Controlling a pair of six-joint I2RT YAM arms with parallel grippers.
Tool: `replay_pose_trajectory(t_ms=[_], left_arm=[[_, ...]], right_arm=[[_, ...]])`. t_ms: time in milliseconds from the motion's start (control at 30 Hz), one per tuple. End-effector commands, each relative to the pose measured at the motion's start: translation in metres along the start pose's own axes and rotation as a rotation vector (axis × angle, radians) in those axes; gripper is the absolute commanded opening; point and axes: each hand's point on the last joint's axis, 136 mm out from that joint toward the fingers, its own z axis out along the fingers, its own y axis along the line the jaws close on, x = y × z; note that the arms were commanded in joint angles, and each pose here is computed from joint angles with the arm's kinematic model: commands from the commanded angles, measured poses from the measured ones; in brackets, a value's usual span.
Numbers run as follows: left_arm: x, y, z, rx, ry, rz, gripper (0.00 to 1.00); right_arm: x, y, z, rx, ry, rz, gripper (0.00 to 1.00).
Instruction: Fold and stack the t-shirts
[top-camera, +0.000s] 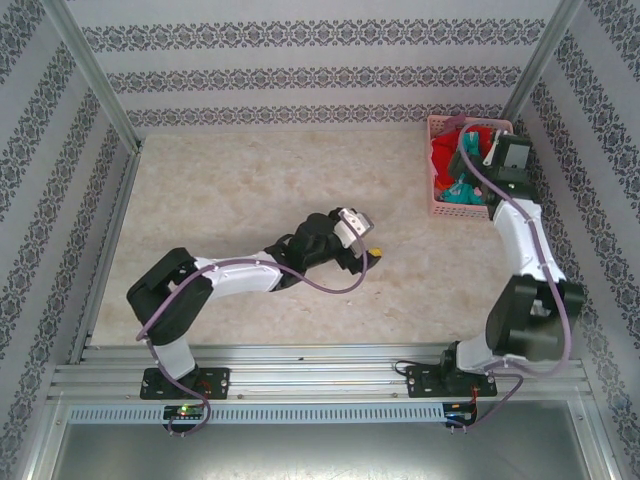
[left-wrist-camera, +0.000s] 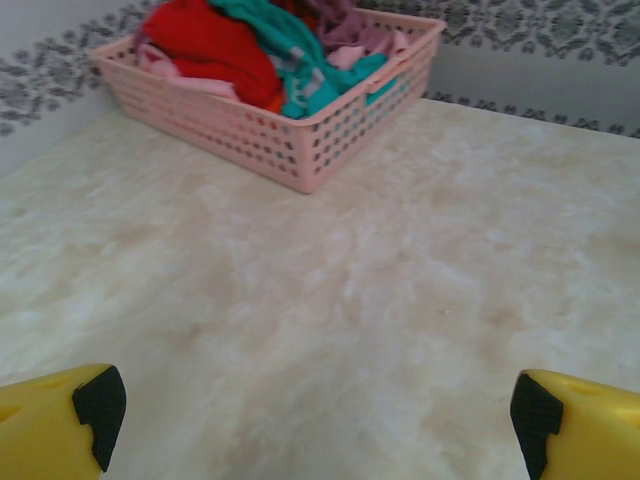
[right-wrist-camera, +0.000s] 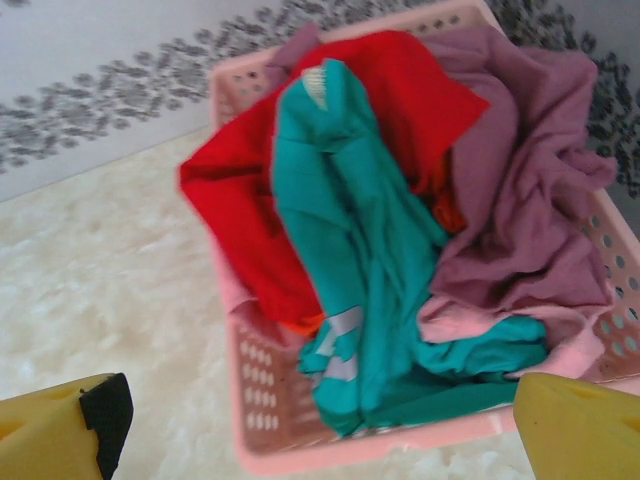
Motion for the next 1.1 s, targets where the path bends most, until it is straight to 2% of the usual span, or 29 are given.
replay_pose_trajectory(t_ms=[0, 167, 400, 500, 600, 767, 833, 1067], left_arm=[[-0.023, -0.018, 0.009, 0.056, -0.065, -0.004, 1.00], [-0.023, -0.022, 0.013, 0.054, -0.069, -0.005, 1.00], [-0.016, -0.018, 0.010, 0.029, -0.050, 0.002, 1.00], [-0.013, -0.017, 0.009, 0.023, -0.043, -0.003, 1.00], [-0.014, -0.015, 0.008, 0.013, -0.045, -0.005, 1.00], [-0.011, -0.014, 0.009, 0.004, -0.038, -0.005, 1.00], [-0.010, -0.014, 0.010, 0.002, -0.037, -0.007, 1.00], [-0.006, -0.012, 0.009, -0.010, -0.038, -0.007, 1.00]], right_arm=[[-0.006, -0.016, 0.017, 0.038, 0.035, 0.042, 0.98], [0.008, -0.021, 0.057, 0.049, 0.119, -0.034, 0.95], [0.028, -0.029, 0.096, 0.065, 0.220, -0.068, 0.74], [0.040, -0.031, 0.110, 0.068, 0.261, -0.069, 0.72], [0.046, -0.032, 0.118, 0.063, 0.293, -0.070, 0.55], [0.034, -0.025, 0.105, 0.041, 0.273, -0.067, 0.11], [0.024, -0.022, 0.093, 0.030, 0.238, -0.057, 0.00], [-0.019, 0.001, 0.043, -0.056, 0.081, 0.001, 0.00]])
